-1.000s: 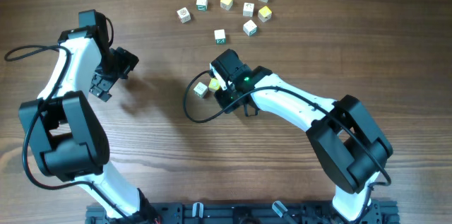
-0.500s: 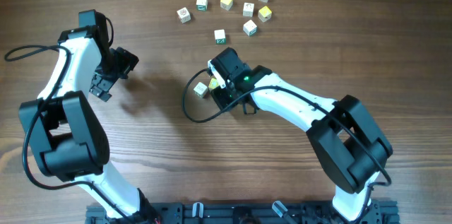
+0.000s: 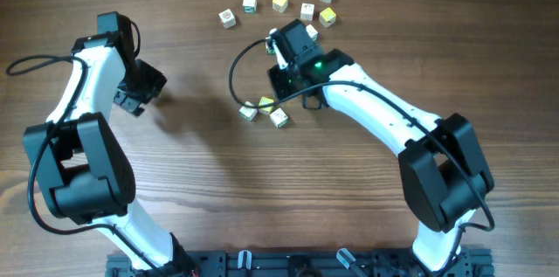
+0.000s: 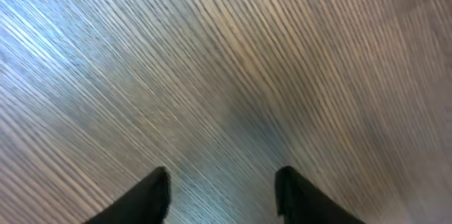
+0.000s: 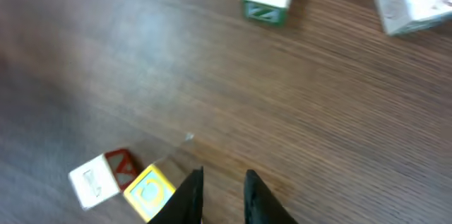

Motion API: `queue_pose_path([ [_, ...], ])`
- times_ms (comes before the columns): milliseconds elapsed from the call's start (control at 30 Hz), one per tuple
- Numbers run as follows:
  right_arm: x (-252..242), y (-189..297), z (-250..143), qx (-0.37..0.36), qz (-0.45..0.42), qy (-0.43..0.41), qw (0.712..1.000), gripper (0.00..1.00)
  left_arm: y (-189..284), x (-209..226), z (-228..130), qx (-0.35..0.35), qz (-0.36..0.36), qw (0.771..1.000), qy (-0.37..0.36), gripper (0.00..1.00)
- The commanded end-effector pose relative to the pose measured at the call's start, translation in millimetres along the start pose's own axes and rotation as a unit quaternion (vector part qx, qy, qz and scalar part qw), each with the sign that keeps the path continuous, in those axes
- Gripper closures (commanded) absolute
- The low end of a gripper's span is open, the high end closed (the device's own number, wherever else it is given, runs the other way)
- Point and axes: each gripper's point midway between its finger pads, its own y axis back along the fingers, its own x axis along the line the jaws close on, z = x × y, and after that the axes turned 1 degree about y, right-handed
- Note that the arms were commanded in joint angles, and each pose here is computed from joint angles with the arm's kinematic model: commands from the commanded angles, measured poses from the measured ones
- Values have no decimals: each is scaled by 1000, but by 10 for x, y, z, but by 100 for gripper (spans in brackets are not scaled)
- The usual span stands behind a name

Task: Form a circle
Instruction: 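Move the right gripper up to the cluster of blocks at top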

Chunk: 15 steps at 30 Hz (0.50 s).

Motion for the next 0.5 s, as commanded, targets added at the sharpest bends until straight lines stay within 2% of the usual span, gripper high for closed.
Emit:
queue_pose_path([
  [0,-356,119,192,-26,-22,-74,997,83,113,-98,13,-2,-27,1000,-2,85],
  [67,-599,135,216,-29,-35,-97,994,84,113,-97,12,-2,-27,1000,-2,94],
  [200,-1059,181,213,-30,-43,-164,985,85,113,-98,14,-2,-27,1000,-2,94],
  [233,-1039,185,194,-21,-12,-173,985,86,113,-99,15,-2,-27,1000,-2,92],
  [267,-996,190,147,-8,12,-179,984,84,113,-98,15,-2,-27,1000,-2,79],
  [333,-1064,180,27,11,-5,-184,983,85,113,-98,15,-2,-27,1000,-2,69],
  [367,-1095,167,1,12,-14,-185,983,88,112,-98,14,-2,-27,1000,-2,68],
  [400,-1097,154,-12,12,-14,-185,983,96,113,-98,15,-2,-27,1000,-2,67],
  [467,-1095,133,-53,16,-14,-186,982,96,111,-98,14,-2,-27,1000,-2,72],
])
